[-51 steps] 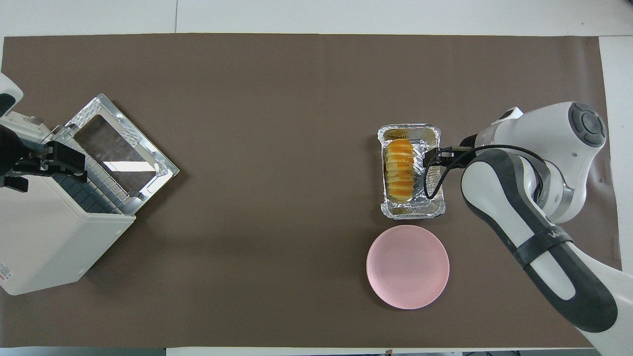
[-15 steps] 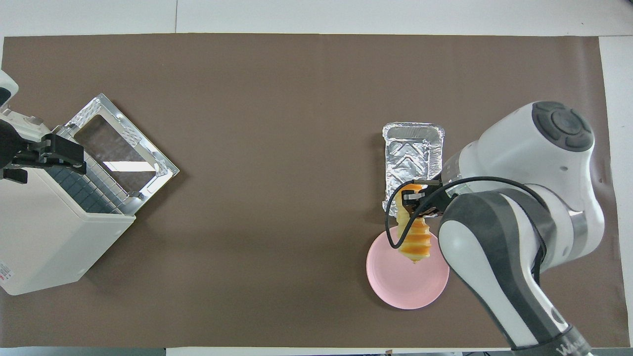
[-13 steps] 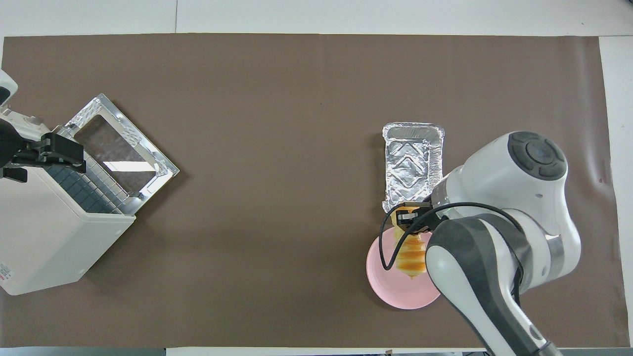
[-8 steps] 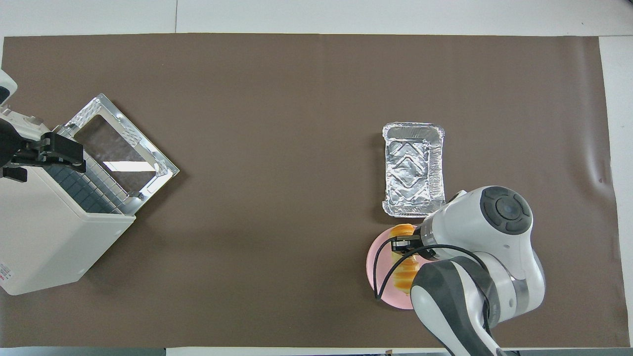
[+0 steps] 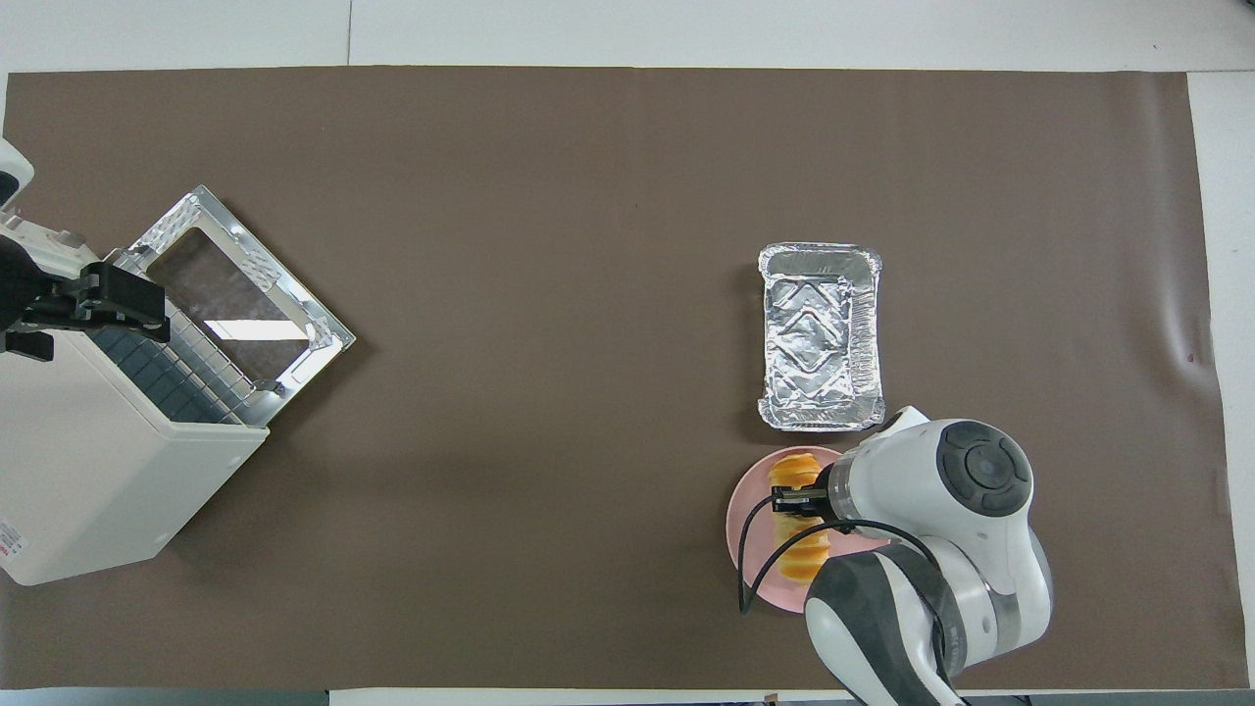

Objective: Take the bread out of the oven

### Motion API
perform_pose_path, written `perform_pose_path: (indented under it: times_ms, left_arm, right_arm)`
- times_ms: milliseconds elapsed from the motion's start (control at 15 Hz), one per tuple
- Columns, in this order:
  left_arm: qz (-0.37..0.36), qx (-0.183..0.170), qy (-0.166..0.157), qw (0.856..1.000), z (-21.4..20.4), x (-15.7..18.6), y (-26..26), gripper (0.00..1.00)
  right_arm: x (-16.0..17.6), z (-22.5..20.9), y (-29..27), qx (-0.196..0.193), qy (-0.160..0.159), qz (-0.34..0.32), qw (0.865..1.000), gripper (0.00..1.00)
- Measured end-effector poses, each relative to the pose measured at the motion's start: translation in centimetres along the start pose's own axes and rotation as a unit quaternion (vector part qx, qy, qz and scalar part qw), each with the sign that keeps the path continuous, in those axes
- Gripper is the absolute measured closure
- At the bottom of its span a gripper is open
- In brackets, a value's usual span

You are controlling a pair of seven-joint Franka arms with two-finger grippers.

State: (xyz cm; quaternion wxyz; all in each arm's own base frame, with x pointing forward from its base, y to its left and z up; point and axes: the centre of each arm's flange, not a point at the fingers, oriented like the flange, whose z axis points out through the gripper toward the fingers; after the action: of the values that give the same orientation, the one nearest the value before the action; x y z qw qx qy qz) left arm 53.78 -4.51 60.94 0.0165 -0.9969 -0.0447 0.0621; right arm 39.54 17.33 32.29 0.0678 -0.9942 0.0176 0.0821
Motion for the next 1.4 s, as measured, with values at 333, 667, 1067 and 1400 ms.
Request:
perform_pose_path:
  times_ms: [333,667,1067,1400]
  left_arm:
    - [0.0,0.0,0.0,1.0,0.0,0.0,0.0,0.0]
    - [0.0,0.0,0.0,1.0,0.0,0.0,0.0,0.0]
    - [0.0,0.0,0.0,1.0,0.0,0.0,0.0,0.0]
    - [0.0,0.0,0.0,1.0,0.0,0.0,0.0,0.0]
  right_arm:
    - [3.8,-12.2,-0.1,0.019,0.02,0.008,1.0,0.03]
    - [7.0,-23.0,4.4,-0.035,0.126,0.02,0.991,0.0]
    - [9.1,-30.4,10.1,-0.077,0.129,-0.025,0.988,0.0]
    - [9.9,-30.6,10.9,-0.08,0.104,-0.023,0.991,0.0]
